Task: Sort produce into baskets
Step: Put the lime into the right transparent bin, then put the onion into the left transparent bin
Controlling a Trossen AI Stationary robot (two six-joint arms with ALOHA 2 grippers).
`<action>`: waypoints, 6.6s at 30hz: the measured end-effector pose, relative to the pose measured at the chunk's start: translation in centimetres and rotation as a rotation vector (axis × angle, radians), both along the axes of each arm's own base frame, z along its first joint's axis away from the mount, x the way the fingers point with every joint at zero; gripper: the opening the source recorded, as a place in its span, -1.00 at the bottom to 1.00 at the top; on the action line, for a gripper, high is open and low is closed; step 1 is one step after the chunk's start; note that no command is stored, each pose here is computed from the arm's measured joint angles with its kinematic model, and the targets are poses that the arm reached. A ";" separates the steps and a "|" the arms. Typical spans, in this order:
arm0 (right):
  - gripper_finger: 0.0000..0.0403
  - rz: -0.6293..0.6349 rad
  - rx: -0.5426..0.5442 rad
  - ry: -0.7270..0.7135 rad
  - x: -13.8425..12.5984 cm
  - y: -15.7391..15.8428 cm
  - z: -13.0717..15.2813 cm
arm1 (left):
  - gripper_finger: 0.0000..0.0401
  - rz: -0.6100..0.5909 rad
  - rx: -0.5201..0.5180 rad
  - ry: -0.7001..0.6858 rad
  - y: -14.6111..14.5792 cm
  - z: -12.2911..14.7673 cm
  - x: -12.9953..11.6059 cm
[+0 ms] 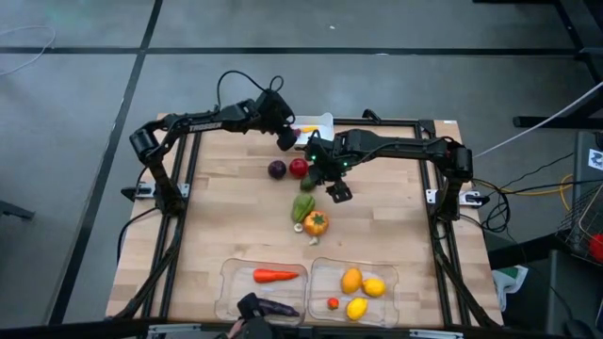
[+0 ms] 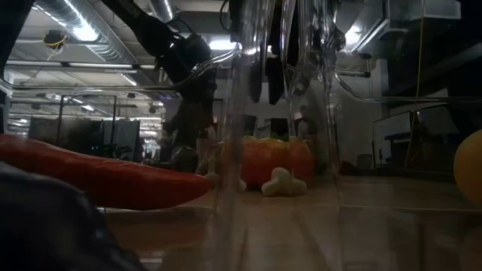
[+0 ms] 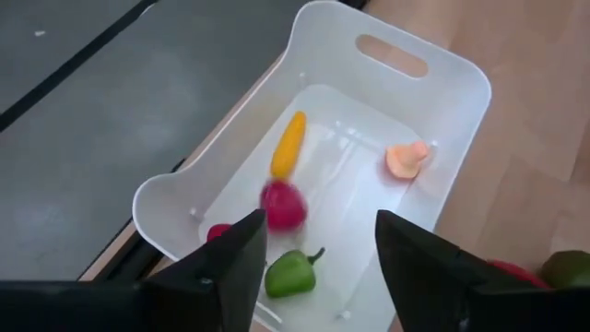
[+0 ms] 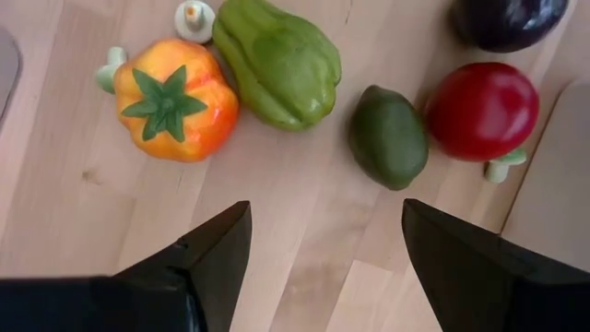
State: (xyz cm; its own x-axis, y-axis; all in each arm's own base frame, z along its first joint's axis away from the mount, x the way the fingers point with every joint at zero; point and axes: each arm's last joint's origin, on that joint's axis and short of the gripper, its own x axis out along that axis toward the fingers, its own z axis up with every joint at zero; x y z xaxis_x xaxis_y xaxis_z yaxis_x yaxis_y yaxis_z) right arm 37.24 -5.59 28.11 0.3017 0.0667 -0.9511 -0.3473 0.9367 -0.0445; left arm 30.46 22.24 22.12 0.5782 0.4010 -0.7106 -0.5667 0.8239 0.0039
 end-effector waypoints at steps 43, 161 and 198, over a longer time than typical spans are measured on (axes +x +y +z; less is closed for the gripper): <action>0.38 -0.037 -0.098 0.044 5.1 -3.9 -10.5 | 0.09 0.032 -0.030 -0.016 -0.1 0.0 0.0; 0.41 -0.422 0.062 0.306 -4.2 27.2 0.4 | 0.09 -0.023 0.000 0.033 -0.2 -0.2 -0.1; 0.53 -0.291 -0.171 0.086 -5.3 17.5 7.2 | 0.09 -0.290 -0.014 0.201 -6.1 0.5 2.6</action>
State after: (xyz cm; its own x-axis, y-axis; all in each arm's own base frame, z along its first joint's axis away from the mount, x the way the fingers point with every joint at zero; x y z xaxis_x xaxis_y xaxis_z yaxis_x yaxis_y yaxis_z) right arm 31.97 11.93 35.29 0.2026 -0.1726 -0.9639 -0.0760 0.9786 -0.1912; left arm 33.07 16.13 22.57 0.5147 0.2297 -0.8260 -0.2979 0.9513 0.0790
